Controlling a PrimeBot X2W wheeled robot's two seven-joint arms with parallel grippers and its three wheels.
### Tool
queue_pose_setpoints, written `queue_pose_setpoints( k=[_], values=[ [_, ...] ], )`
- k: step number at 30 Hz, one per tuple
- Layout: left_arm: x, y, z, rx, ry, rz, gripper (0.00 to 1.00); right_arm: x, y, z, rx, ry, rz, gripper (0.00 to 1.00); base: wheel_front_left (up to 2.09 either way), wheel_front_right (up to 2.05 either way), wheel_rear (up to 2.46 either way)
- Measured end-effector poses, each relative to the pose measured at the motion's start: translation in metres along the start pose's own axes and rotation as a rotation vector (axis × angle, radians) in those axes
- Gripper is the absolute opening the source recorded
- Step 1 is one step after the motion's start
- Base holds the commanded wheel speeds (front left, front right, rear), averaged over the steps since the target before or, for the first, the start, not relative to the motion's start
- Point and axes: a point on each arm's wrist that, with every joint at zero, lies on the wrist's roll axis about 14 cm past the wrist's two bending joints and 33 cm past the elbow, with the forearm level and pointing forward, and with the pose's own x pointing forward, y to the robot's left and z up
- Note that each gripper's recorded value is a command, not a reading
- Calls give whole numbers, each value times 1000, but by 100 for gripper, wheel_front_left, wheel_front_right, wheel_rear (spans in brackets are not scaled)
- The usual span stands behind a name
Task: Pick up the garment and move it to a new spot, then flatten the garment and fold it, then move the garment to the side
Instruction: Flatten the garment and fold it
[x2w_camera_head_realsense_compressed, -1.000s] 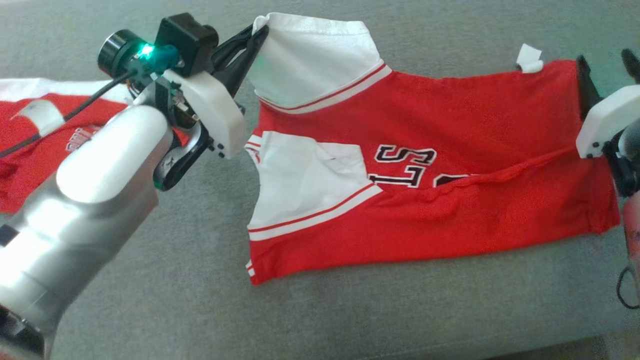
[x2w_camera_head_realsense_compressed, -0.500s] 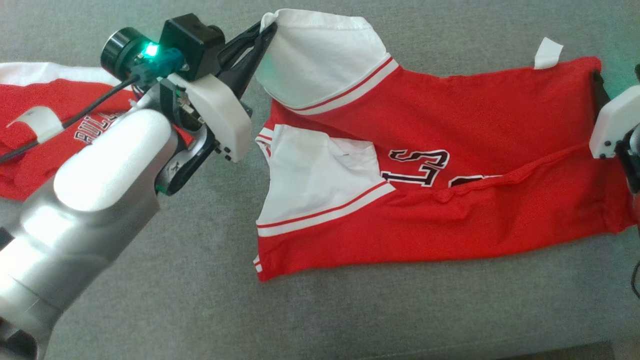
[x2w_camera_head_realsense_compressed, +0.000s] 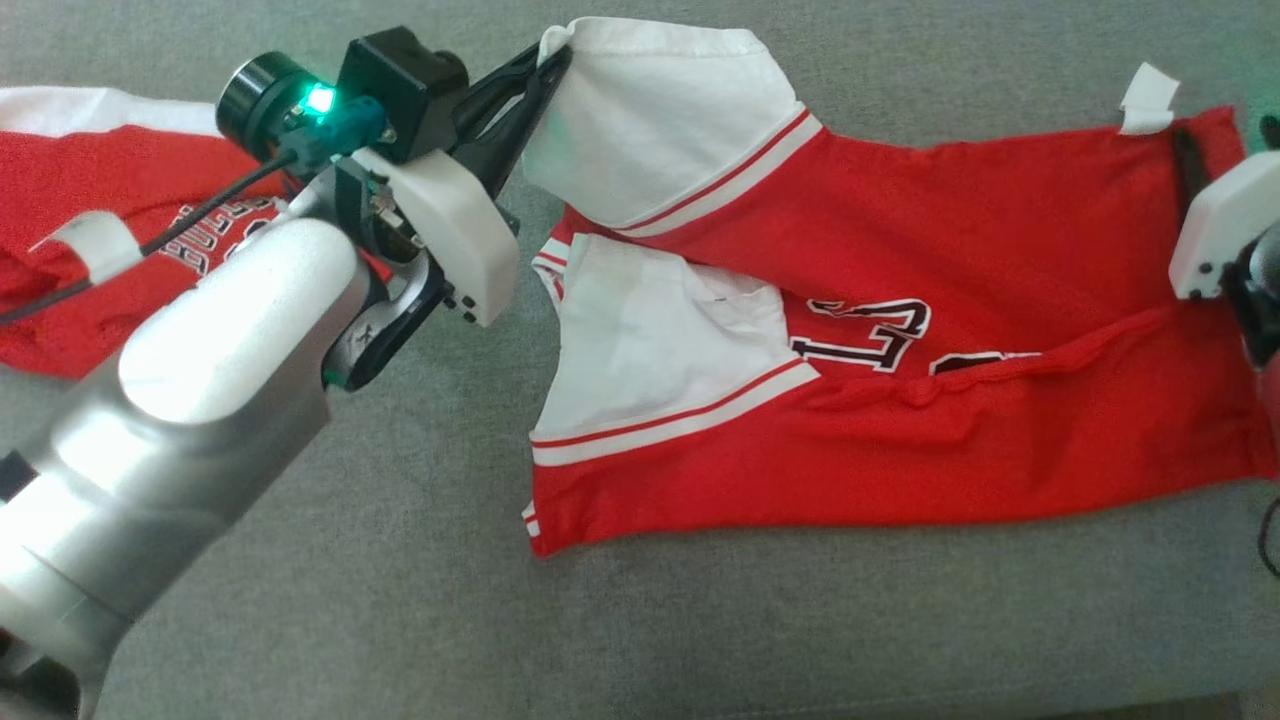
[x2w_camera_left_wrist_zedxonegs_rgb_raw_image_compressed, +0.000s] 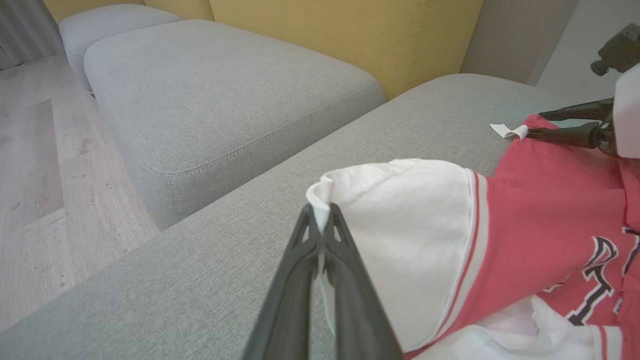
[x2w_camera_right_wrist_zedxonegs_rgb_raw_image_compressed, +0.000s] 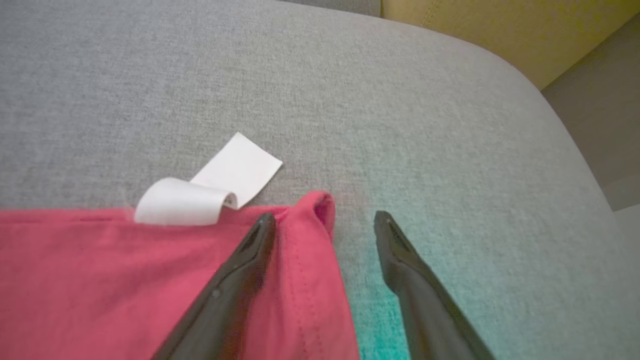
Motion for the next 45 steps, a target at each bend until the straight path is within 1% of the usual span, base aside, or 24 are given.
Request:
queue_pose_setpoints(
  k=[4,5,6,7,12,16,19,21,27,31,33,38,40,45],
  values=[
    [1,3,-2,6,4,5,0,7,8,4,-14,9,20,100,0,0,0],
    [1,3,-3,4,7,6,0,8,9,3,-17,21,24,98,0,0,0],
    [1,4,-4,3,10,9,0,8,11,2,-20,27,29,56,0,0,0],
    [0,4,-5,2,12,11,0,8,13,2,-22,29,33,0,0,0,0],
    [0,6,-5,6,18,22,0,6,17,4,-11,26,47,0,0,0,0],
    [1,9,-5,12,23,33,0,1,12,8,8,8,40,0,0,0,0],
    [4,16,-5,15,23,54,0,-2,5,11,45,-19,28,0,0,0,0],
    [8,24,-3,21,24,72,0,-4,0,22,68,-59,21,0,0,0,0],
    [23,56,11,86,12,137,0,-8,-14,78,127,-245,1,0,0,0,0],
    [34,73,23,133,-12,171,0,-11,-20,99,140,-327,-9,0,0,0,0],
    [40,80,33,158,-38,192,0,-14,-24,108,148,-365,-16,0,0,0,0],
    [49,88,69,206,-163,228,0,-21,-30,139,156,-482,-30,0,0,0,0],
    [49,87,74,207,-184,232,0,-23,-28,142,165,-498,-26,0,0,0,0],
    [44,79,71,216,-187,206,0,-27,-22,133,162,-481,-12,0,0,0,0]
  ],
)
